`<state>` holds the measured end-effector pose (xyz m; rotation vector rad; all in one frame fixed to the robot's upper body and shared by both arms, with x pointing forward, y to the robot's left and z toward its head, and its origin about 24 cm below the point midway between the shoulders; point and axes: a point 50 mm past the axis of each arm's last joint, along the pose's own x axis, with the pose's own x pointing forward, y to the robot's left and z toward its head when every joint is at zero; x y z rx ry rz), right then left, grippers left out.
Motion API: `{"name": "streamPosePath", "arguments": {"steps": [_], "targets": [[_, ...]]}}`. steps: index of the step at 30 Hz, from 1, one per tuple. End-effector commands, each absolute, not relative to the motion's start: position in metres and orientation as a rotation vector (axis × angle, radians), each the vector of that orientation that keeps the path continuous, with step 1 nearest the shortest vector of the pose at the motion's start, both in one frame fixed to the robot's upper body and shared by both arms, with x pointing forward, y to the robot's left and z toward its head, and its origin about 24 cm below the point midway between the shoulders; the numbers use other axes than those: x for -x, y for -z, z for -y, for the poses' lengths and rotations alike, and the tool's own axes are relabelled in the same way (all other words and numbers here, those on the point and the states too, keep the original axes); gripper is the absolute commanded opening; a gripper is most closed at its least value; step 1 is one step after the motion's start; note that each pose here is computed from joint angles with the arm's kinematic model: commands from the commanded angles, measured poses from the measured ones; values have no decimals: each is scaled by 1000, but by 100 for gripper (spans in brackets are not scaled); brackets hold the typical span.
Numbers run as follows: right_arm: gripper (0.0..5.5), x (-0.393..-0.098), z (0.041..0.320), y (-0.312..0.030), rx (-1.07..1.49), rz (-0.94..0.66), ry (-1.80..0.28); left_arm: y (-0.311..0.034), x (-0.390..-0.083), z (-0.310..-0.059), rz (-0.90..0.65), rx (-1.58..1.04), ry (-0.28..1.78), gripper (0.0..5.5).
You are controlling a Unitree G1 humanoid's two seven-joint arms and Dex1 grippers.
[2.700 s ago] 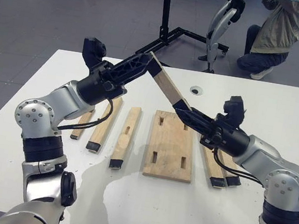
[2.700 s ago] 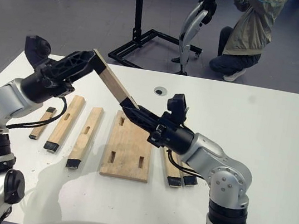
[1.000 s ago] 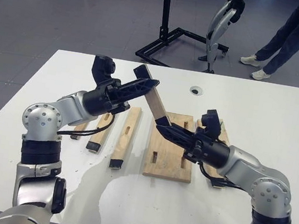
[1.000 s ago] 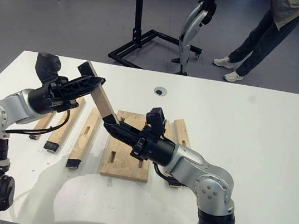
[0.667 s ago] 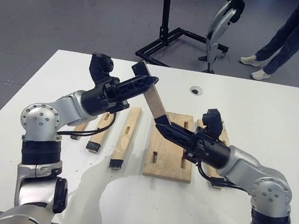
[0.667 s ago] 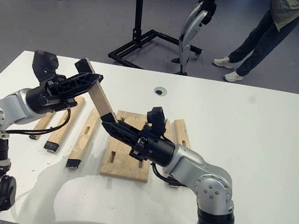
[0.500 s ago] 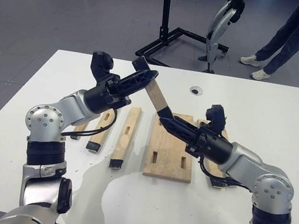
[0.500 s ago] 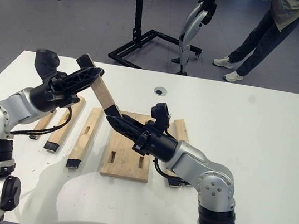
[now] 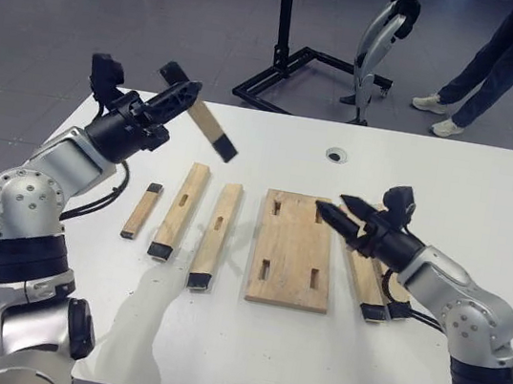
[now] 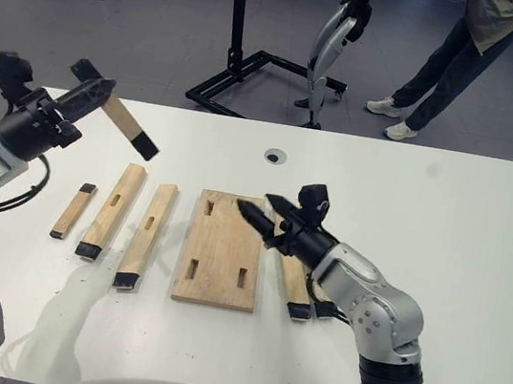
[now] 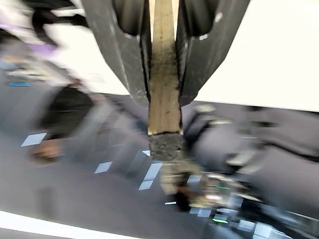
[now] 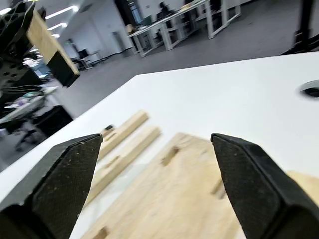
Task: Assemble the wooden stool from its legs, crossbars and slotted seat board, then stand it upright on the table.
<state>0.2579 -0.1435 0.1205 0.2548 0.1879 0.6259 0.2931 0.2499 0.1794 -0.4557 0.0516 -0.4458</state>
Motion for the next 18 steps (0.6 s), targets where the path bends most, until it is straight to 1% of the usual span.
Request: {"name": "streamPosePath", "arguments": {"steps": [1, 4, 7, 9, 13, 18], "targets": [[397, -269, 153, -132, -91, -56, -368, -158, -291, -257, -85, 264, 142, 42], [397, -269, 158, -138, -82, -4, -233, -134, -282, -249, -126, 201, 56, 42], [397, -268, 158, -139, -90, 10, -193, -113, -274, -248, -163, 103, 16, 42], [397, -267, 156, -138, -92, 7, -189, -105, -273, -249, -166, 46, 6, 42], [397, -267, 155, -136, -93, 3, -195, -104, -278, -242, -119, 104, 17, 42], [397, -265, 154, -133, -95, -2, -201, -103, -279, -233, -112, 105, 52, 42]]}}
